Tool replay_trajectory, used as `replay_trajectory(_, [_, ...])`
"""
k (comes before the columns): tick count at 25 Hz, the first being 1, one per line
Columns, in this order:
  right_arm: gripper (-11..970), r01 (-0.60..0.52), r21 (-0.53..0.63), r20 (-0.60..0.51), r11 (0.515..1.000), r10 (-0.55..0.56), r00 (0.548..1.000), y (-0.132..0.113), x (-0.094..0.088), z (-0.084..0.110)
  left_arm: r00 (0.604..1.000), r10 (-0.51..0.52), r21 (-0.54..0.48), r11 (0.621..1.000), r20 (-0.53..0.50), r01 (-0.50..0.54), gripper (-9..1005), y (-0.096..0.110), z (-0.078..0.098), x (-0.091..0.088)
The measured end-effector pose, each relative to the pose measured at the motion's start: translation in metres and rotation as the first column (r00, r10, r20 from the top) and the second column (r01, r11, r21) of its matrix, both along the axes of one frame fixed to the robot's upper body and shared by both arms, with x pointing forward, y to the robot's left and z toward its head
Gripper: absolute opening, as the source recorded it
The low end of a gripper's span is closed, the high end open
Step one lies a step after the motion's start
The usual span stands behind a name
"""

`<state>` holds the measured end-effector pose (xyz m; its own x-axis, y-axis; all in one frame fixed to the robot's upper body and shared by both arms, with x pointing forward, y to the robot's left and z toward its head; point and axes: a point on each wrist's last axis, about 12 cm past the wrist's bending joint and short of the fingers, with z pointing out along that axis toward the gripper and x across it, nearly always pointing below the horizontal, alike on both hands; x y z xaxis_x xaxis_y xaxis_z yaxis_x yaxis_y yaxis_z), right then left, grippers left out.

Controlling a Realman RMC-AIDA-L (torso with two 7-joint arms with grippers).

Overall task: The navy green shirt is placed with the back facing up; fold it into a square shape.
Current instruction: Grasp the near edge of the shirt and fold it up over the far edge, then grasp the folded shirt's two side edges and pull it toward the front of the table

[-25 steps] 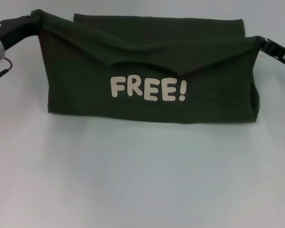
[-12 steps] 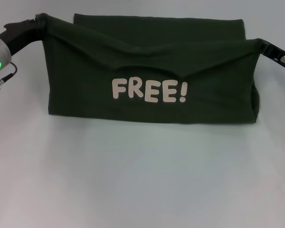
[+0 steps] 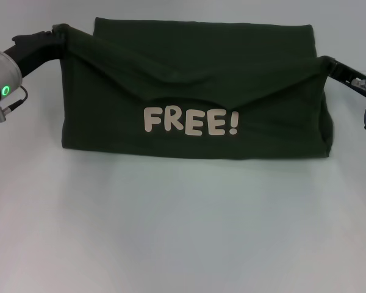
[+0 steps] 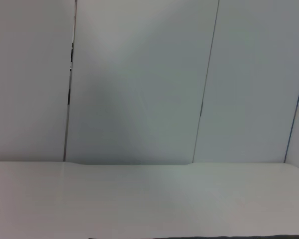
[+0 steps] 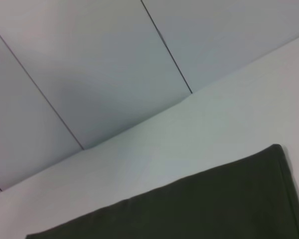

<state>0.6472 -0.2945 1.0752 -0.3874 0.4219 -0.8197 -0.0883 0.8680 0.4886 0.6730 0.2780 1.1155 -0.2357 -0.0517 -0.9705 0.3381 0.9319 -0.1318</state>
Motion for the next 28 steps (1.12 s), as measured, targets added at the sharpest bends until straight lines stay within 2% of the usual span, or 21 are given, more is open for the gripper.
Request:
replay_trajectory(8, [160, -0.012, -0.034, -0.012, 0.999, 0.011, 1.0, 0.003, -0.002, -0.005, 1.0, -0.016, 0.044, 0.999, 0.002, 0.016, 32, -0.009, -0.004, -0.002])
replay_trajectory(9, [199, -0.005, -0.037, -0.015, 0.999, 0.005, 1.0, 0.002, -0.002, -0.005, 1.0, -0.025, 0.051, 0.998, 0.001, 0.025, 32, -0.01, -0.004, -0.001])
replay_trajectory(13, [357, 0.013, -0.04, -0.014, 0.999, -0.013, 1.0, -0.001, 0.0, -0.004, 0.999, -0.04, 0.056, 0.998, 0.007, 0.039, 186, -0.013, -0.002, -0.001])
replay_trajectory(17, [472, 0.01, -0.024, 0.009, 1.0, -0.009, 1.0, -0.005, 0.0, 0.0, 0.997, -0.076, 0.018, 0.997, 0.011, 0.076, 344, -0.01, 0.003, -0.007])
replay_trajectory(25, [703, -0.089, 0.035, 0.095, 0.995, 0.085, 0.992, -0.021, -0.021, 0.003, 0.982, -0.174, -0.13, 0.974, 0.078, 0.184, 703, 0.014, 0.012, -0.053])
replay_trajectory(27, [761, -0.113, 0.05, 0.114, 0.992, 0.107, 0.988, -0.027, -0.03, 0.002, 0.978, -0.194, -0.181, 0.962, 0.074, 0.204, 704, 0.019, 0.01, -0.064])
replay_trajectory(28, [759, -0.132, 0.058, 0.13, 0.99, 0.123, 0.984, -0.03, -0.035, 0.002, 0.977, -0.2, -0.199, 0.957, 0.07, 0.21, 705, 0.021, 0.01, -0.067])
